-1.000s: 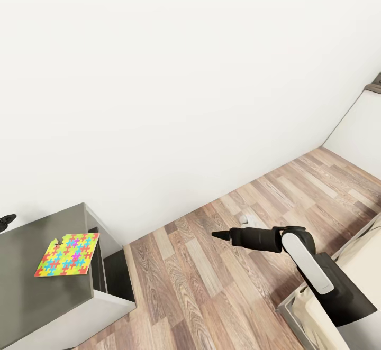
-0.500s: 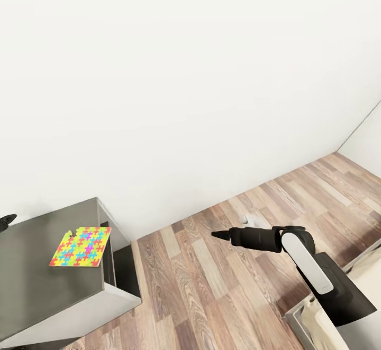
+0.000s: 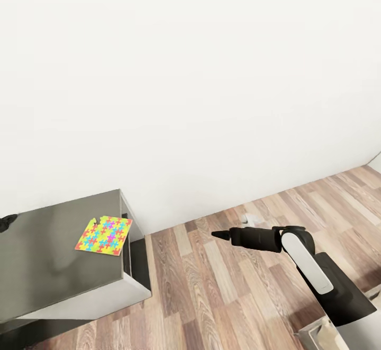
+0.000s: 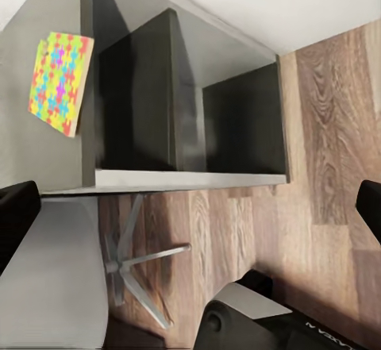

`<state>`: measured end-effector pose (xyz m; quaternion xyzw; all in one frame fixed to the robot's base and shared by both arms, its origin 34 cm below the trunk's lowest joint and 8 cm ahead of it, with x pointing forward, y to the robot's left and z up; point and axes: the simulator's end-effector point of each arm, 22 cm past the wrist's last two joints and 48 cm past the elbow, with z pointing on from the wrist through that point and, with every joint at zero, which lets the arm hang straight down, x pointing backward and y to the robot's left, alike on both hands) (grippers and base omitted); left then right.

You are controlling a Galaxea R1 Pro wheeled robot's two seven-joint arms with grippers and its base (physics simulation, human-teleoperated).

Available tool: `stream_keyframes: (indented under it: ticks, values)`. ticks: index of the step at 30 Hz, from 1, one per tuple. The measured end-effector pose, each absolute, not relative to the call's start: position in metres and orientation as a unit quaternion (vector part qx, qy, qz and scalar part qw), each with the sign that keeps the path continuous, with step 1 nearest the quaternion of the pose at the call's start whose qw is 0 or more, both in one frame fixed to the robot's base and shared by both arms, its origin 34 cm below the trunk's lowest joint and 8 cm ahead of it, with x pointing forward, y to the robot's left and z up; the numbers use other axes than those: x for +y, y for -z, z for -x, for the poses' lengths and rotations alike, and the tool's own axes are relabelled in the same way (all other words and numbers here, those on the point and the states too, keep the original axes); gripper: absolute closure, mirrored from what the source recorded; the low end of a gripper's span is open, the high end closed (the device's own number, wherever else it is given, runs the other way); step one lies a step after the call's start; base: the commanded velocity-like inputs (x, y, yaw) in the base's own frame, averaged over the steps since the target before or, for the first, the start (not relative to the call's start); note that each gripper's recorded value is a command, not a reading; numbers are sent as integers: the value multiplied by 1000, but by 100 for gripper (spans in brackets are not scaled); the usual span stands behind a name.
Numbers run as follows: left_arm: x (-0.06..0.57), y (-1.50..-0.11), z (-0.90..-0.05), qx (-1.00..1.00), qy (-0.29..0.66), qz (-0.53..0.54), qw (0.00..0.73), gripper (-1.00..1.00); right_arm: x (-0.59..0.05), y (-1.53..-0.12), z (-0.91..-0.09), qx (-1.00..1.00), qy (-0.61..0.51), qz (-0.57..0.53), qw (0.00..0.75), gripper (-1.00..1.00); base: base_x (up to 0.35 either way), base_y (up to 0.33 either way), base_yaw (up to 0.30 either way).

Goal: Put all the toys in the child's room - the three board games (two on the bed and one on the table), the two jigsaw puzzles on the table, and the tennis ball on the table - inside the toy box on the table in the child's room.

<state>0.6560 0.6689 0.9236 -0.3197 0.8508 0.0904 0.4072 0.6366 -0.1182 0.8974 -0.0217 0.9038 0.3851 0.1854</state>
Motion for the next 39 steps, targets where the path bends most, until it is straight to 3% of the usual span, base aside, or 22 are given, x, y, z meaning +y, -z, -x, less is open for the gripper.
stream_keyframes:
  ticks: [20, 28, 39]
  values:
    - [613, -914, -685, 851, -39, 313, 420, -100, -120, -896, -639, 904, -386, 17, 183, -100, 0, 0, 276]
    - [520, -926, -734, 863, 29, 267, 428, -100, -121, -897, -641, 903, -387, 15, 185, -100, 0, 0, 239]
    - [395, -972, -787, 863, 101, 195, 455, -100, -140, -900, -655, 901, -386, -14, 197, -100, 0, 0, 73]
